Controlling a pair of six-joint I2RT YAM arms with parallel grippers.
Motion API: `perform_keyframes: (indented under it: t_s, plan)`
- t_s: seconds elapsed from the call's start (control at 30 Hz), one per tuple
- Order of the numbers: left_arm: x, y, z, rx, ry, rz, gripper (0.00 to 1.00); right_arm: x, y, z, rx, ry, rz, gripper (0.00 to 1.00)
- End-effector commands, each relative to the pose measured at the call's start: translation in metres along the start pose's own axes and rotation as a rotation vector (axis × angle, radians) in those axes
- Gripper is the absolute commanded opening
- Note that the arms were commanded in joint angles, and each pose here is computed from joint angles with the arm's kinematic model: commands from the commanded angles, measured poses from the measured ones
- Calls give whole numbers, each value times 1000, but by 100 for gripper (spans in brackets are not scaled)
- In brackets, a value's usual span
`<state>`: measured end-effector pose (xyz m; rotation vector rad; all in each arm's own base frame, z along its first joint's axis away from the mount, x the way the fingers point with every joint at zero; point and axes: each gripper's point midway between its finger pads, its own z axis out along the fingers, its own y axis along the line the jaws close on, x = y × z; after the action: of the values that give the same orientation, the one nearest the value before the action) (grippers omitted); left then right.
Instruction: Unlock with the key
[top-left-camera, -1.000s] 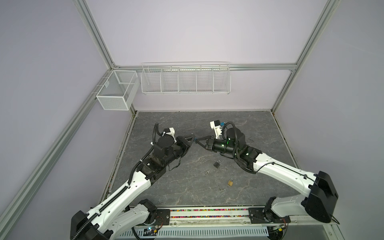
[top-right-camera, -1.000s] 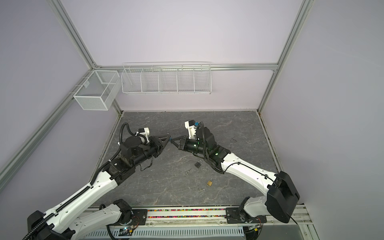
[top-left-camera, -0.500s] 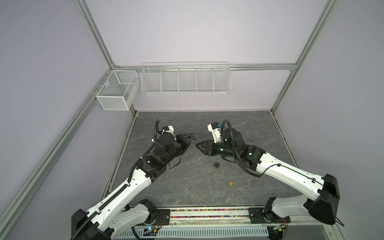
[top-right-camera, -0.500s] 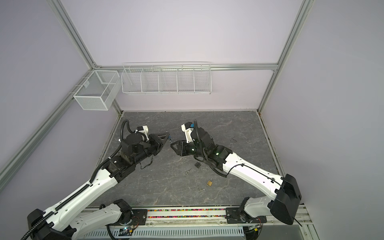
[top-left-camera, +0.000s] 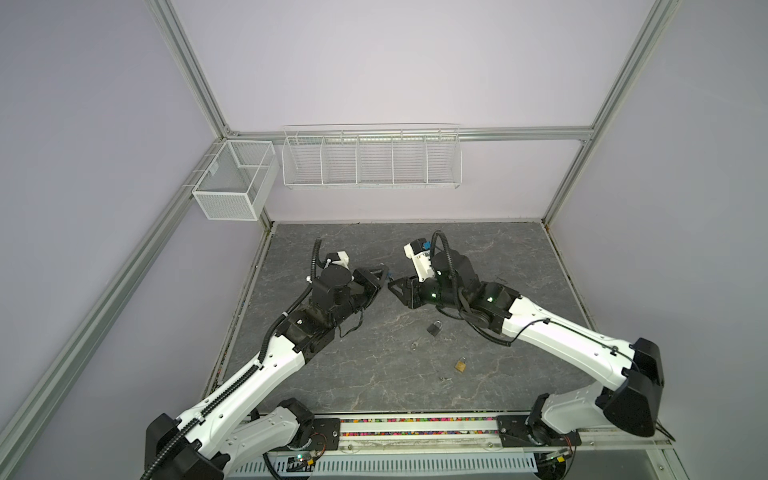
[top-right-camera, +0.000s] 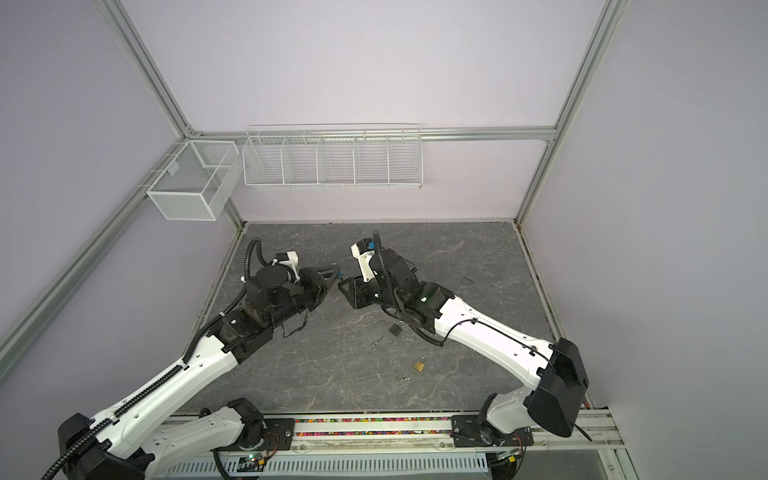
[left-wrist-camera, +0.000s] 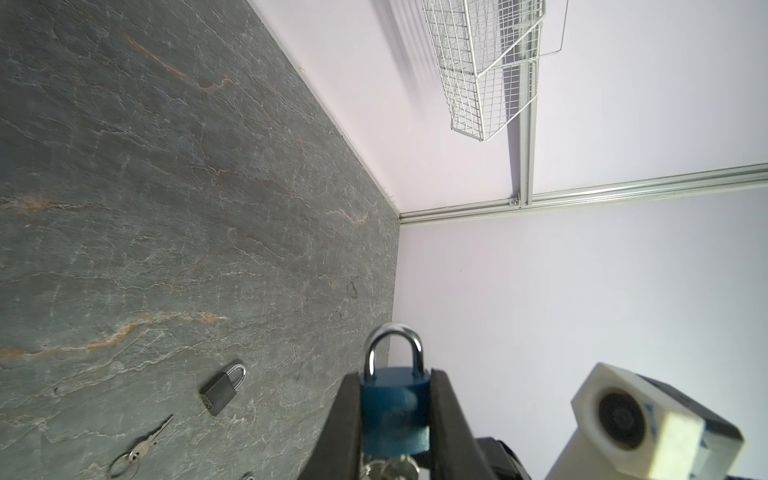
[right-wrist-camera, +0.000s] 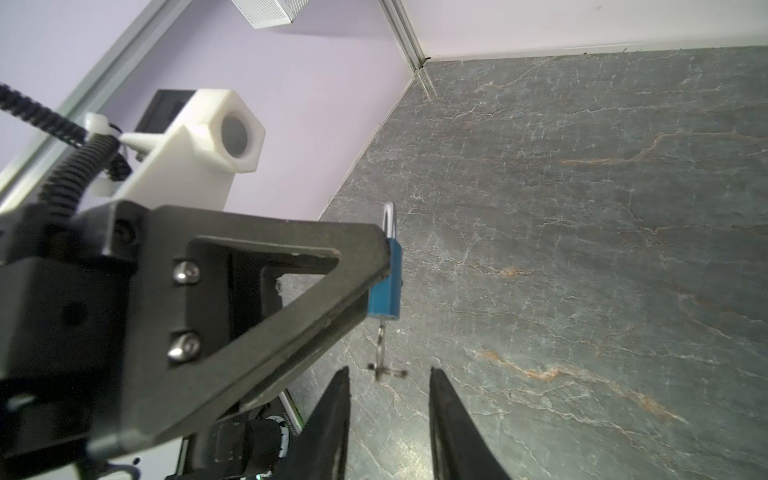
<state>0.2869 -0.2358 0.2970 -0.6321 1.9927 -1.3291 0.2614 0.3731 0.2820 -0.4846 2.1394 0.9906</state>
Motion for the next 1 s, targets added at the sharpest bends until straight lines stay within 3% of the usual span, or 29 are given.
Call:
perform_keyframes:
  t_s: [0.0, 0.17, 0.47, 0.97]
  plan:
    - [-8, -17, -6, 40, -27, 16, 0, -4, -3, 2, 27, -8, -43, 29]
    - [-8, -19, -6, 43, -22, 18, 0, -6, 0, 5, 14, -9, -60, 24]
    - [-7, -19, -3, 32, -14, 27, 0, -10, 3, 2, 19, -14, -88, 22]
    - [1, -17, 1, 15, 9, 41, 0, -13, 2, 9, 36, -9, -118, 7]
